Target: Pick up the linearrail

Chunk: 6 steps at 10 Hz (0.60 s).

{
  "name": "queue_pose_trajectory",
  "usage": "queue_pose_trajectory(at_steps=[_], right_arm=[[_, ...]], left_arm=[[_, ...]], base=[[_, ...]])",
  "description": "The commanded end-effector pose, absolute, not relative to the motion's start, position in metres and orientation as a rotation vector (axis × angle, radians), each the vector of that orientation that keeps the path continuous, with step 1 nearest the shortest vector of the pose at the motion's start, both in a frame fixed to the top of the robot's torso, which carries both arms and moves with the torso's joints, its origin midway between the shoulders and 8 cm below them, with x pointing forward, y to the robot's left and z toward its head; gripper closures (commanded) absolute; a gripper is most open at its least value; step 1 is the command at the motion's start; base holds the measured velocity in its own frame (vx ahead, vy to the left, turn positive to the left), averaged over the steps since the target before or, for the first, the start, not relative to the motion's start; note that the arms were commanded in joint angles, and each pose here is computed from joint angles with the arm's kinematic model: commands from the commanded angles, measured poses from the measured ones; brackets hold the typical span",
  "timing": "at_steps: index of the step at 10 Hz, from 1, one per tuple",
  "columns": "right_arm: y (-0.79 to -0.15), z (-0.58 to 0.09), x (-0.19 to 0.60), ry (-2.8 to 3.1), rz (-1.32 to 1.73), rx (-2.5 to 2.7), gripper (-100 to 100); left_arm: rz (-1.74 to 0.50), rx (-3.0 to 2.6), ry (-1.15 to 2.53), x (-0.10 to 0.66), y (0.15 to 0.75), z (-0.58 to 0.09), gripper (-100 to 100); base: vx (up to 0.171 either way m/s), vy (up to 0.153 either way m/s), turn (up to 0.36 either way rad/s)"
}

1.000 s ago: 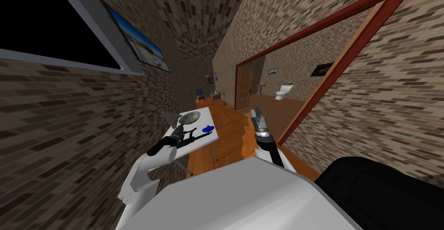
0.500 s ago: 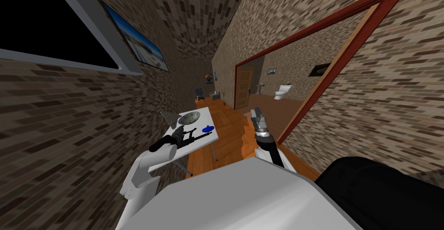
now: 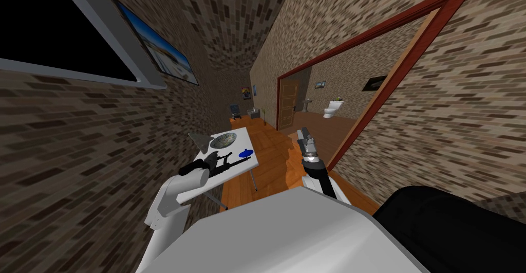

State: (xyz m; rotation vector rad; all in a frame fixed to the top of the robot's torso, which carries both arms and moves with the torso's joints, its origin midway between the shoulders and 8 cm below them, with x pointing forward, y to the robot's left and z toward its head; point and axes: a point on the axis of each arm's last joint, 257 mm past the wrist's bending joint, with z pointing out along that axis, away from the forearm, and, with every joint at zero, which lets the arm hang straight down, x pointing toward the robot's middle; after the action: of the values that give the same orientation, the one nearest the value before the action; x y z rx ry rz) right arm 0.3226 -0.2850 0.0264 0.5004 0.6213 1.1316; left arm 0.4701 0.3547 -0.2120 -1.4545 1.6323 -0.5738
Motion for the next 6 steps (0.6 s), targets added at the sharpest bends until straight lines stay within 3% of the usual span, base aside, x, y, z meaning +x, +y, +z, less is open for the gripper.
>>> queue_pose_trajectory(at_steps=[1, 6], right_arm=[[-0.285, 0.026, 0.323, 0.621, 1.132, 0.5, 0], [-0.285, 0.026, 0.323, 0.621, 1.132, 0.5, 0]], left_arm=[[-0.552, -1.484, 1.652, 0.468, 0.357, -0.216, -100], [-0.478, -1.578, 1.719, 0.458, 0.362, -0.235, -100]], base=[[-0.003, 0.003, -0.047], [-0.004, 0.002, -0.034]])
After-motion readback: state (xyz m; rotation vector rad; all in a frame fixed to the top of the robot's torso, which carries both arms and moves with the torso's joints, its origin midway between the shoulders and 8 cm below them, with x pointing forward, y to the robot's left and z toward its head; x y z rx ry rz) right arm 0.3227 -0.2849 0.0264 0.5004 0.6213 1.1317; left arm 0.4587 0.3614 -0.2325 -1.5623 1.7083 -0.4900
